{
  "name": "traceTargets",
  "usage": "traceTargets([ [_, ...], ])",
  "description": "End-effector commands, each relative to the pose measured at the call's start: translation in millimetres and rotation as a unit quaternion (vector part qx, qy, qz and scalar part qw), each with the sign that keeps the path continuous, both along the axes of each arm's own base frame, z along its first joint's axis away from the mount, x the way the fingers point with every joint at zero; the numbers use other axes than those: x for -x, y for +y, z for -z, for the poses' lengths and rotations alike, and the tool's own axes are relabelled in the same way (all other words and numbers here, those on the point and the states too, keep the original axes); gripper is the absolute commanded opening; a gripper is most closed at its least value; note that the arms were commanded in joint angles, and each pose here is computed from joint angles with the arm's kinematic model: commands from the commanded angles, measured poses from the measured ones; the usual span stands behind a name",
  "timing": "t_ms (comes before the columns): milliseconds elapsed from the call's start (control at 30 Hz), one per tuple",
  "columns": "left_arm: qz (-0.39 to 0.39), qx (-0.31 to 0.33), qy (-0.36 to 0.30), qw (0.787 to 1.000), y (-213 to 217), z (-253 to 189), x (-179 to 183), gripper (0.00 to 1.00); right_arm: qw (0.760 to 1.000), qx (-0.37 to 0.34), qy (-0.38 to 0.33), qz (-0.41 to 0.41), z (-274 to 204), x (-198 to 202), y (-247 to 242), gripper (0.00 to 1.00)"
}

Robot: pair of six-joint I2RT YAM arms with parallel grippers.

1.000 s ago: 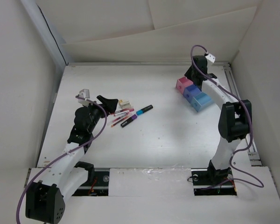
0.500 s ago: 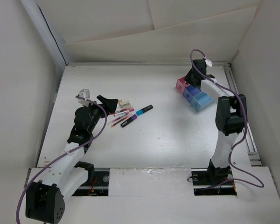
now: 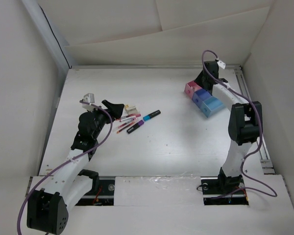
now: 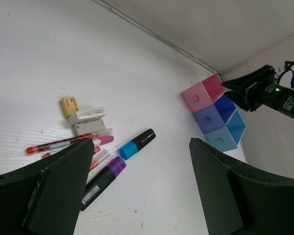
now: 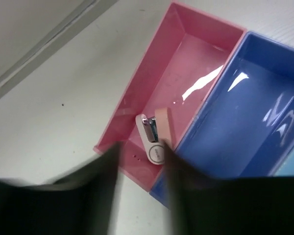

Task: Sort the stationery into containers
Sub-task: Place the stationery into the container, then grab a piece of stationery with the right arm

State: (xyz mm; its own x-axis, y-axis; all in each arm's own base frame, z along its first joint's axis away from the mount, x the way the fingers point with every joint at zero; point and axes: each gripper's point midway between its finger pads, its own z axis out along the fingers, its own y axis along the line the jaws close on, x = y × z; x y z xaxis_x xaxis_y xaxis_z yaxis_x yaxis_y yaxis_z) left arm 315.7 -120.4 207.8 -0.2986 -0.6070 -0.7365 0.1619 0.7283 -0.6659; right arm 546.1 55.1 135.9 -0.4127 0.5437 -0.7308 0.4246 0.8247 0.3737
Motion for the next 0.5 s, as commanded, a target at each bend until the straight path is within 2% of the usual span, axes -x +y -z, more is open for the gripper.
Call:
traceTargets([
  [0, 0.013, 0.005, -0.028, 1.0, -5, -14, 0, 0.77, 0.996, 0.016, -0.087, 0.001, -72, 6, 8, 0.31],
  [100, 0.009, 0.004, -0.028, 1.0, -4, -14, -1, 0.77, 0.993, 0.03, -0.105, -0.041, -86, 21, 45, 0.06],
  [133, 0.009, 0.004, -0.028, 1.0, -4, -14, -1, 0.77, 0.99, 0.036, -0.115, -0.079, -91, 32, 74, 0.0],
  [267, -0.003, 0.002, -0.023, 1.0, 0, -12, -2, 0.77, 0.976, 0.045, -0.125, -0.17, -88, 53, 139, 0.0],
  [333, -0.021, -0.001, -0.017, 1.0, 6, -8, -5, 0.77, 0.963, 0.035, -0.12, -0.24, -79, 75, 191, 0.0],
  [400, -0.038, -0.005, -0.012, 0.999, 12, -9, -5, 0.77, 0.944, 0.041, -0.113, -0.307, -64, 101, 240, 0.07],
  [433, -0.043, 0.0, -0.013, 0.999, 13, -10, -4, 0.77, 0.938, 0.046, -0.109, -0.325, -58, 110, 254, 0.15],
  [467, -0.05, -0.003, -0.007, 0.999, 16, -8, -3, 0.77, 0.931, 0.059, -0.098, -0.346, -44, 118, 268, 0.37],
])
